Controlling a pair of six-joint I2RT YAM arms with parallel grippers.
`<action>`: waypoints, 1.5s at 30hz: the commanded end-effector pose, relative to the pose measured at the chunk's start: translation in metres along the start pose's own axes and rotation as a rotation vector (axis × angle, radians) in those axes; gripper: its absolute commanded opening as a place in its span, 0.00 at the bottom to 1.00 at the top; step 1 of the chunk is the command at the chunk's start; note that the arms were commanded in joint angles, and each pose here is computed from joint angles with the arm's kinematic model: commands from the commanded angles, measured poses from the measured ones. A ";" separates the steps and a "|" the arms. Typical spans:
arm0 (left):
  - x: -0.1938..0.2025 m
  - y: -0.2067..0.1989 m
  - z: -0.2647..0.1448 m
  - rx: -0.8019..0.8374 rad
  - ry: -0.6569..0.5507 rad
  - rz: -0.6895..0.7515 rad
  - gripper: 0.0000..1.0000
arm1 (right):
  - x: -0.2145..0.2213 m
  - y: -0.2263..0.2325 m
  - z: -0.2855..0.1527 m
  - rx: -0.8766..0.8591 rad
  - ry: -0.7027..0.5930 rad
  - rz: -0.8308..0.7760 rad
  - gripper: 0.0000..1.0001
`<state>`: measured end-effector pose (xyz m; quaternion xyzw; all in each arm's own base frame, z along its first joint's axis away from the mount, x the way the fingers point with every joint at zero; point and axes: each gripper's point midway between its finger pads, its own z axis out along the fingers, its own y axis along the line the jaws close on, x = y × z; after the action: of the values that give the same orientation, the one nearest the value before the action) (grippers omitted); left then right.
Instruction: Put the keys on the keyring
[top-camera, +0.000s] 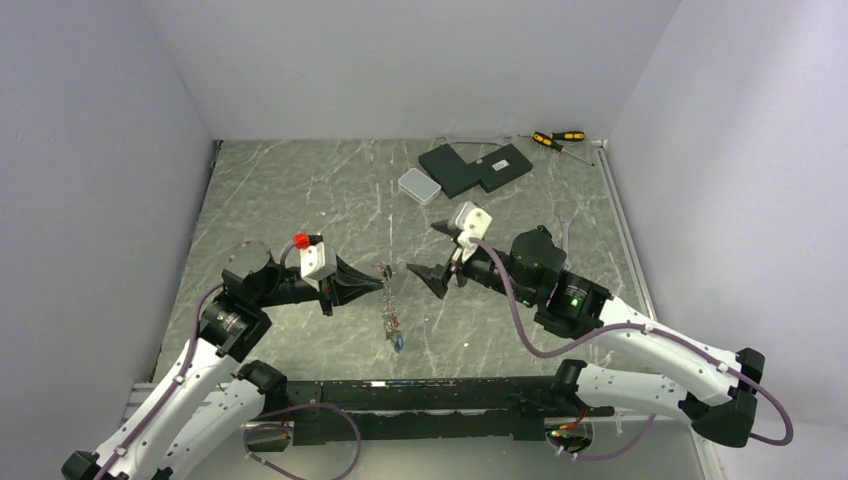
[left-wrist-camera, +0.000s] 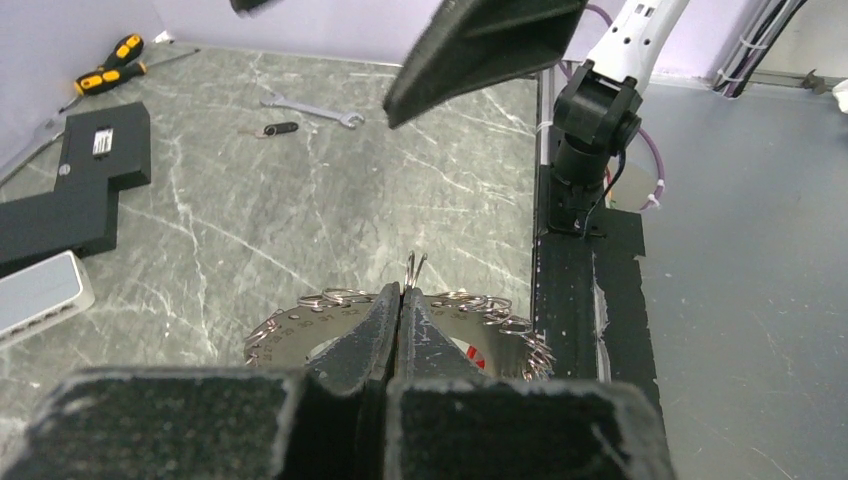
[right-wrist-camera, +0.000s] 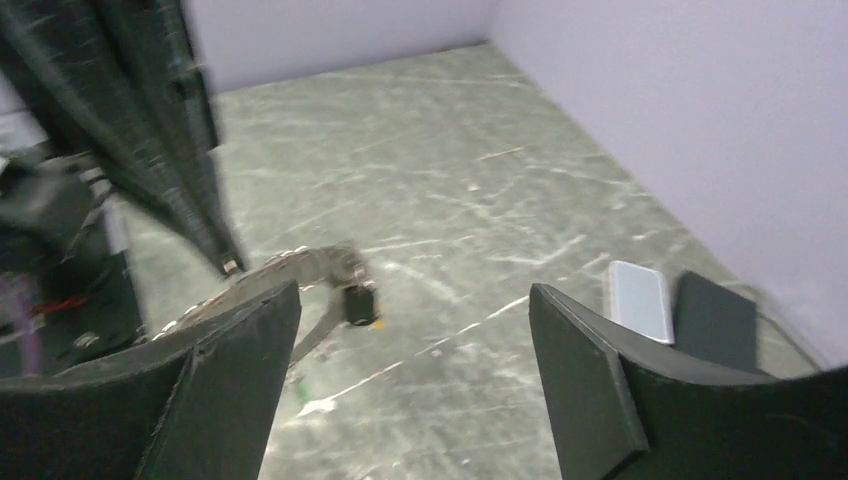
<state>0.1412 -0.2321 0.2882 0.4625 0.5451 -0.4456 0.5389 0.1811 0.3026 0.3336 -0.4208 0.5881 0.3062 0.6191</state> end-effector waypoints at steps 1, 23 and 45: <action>-0.027 0.006 -0.004 -0.050 -0.043 0.083 0.00 | -0.019 -0.055 0.002 0.318 -0.065 0.076 0.97; -0.020 0.015 -0.001 -0.106 -0.005 0.036 0.00 | 0.122 -0.230 -0.021 0.951 0.364 0.689 1.00; -0.018 0.014 -0.001 -0.119 0.009 0.052 0.00 | 0.256 -0.296 -0.129 1.471 0.557 1.139 0.83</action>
<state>0.1538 -0.2290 0.2686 0.4358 0.6066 -0.4084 0.5247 0.4106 0.0369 0.1457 0.3383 0.8765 0.0263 0.3415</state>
